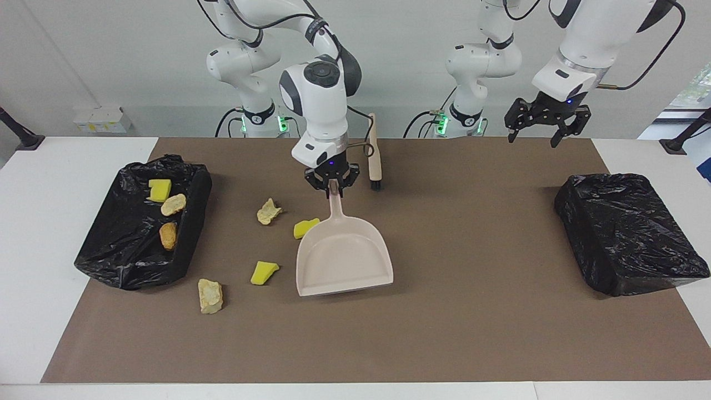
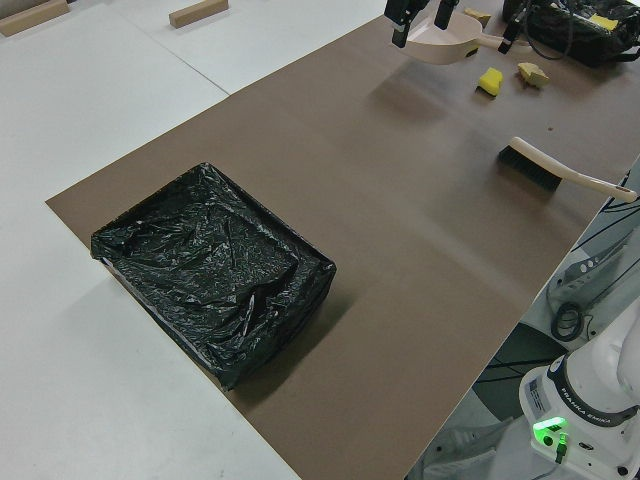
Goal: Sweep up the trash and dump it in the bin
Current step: 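Return the dustpan to the table center with the right gripper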
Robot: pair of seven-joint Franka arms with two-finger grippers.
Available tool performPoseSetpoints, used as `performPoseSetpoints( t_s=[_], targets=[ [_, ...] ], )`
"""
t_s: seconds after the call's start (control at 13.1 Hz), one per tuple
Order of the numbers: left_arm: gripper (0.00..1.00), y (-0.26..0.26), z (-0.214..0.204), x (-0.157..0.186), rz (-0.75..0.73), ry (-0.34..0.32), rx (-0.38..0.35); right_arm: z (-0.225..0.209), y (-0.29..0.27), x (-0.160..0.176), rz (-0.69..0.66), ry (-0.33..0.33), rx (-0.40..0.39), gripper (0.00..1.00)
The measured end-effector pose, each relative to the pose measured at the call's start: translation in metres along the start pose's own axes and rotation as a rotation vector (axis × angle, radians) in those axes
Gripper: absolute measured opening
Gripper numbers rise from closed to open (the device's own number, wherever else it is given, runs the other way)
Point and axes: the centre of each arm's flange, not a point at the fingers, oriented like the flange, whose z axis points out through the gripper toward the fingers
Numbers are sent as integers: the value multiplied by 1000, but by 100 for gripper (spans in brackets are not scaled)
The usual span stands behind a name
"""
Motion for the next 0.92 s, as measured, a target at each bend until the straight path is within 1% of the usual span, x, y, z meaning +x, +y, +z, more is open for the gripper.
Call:
performPoseSetpoints(
  t_s=[0.23,0.38,0.61,0.92],
  targets=[
    [100,-1,0,0,-2,0,0,34,-61,-19,52,-14,-6,32],
    [100,-3,0,0,-5,0,0,55,-95,-22,82,-17,-12,32],
    [100,-3,0,0,-5,0,0,70,-116,-15,88,-14,-13,32],
    [100,-3,0,0,-5,0,0,69,-121,-9,83,-1,-13,33]
  ],
)
